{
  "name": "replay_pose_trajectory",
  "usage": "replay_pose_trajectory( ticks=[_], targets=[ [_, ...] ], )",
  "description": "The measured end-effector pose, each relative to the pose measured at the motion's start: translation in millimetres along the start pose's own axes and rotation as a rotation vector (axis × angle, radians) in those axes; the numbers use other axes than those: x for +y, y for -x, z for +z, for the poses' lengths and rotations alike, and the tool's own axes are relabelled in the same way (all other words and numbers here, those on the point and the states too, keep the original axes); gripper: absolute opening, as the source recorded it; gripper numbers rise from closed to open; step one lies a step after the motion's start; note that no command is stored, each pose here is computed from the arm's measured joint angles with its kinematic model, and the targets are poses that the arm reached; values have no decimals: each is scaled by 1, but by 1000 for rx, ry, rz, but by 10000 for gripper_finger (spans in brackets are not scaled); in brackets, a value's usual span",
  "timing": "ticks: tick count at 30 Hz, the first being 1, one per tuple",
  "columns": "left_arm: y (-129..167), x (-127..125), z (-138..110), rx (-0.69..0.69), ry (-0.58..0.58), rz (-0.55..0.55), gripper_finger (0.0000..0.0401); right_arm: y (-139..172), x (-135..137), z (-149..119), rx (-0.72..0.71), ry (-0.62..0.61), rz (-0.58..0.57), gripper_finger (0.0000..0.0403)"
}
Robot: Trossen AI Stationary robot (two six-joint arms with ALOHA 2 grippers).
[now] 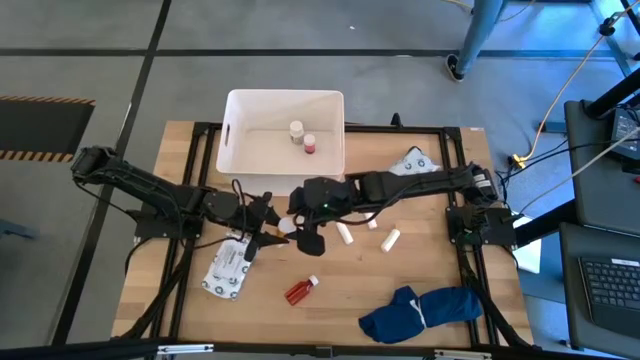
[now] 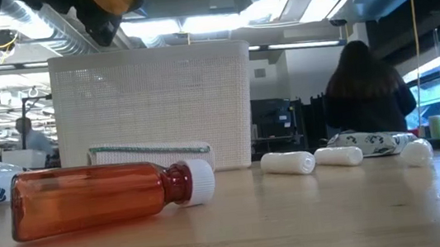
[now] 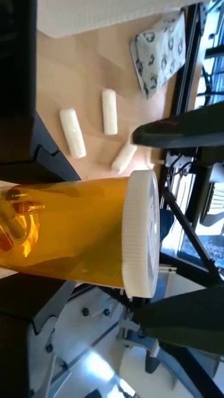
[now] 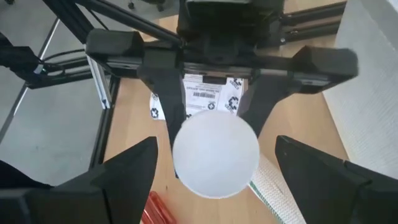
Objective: Pick & place medical supplies in basket/bin
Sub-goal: Put the orange medicine bottle into the white bin
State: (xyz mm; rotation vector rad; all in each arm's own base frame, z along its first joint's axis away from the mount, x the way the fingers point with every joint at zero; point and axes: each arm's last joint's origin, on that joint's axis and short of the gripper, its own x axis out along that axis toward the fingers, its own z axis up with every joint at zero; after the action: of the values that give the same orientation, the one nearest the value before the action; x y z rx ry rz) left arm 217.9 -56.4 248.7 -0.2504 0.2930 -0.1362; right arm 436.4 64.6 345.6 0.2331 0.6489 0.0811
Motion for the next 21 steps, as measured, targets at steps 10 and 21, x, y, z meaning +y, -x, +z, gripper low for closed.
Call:
replay_pose_trajectory(
  ticks=[10, 21],
  targets=[
    [0, 2, 5, -48, 8, -2, 178, 0, 0, 0, 1, -4, 0, 326],
    [0, 0, 11, -105, -18, -17, 178, 0, 0, 0, 1, -2, -1, 263]
  ],
)
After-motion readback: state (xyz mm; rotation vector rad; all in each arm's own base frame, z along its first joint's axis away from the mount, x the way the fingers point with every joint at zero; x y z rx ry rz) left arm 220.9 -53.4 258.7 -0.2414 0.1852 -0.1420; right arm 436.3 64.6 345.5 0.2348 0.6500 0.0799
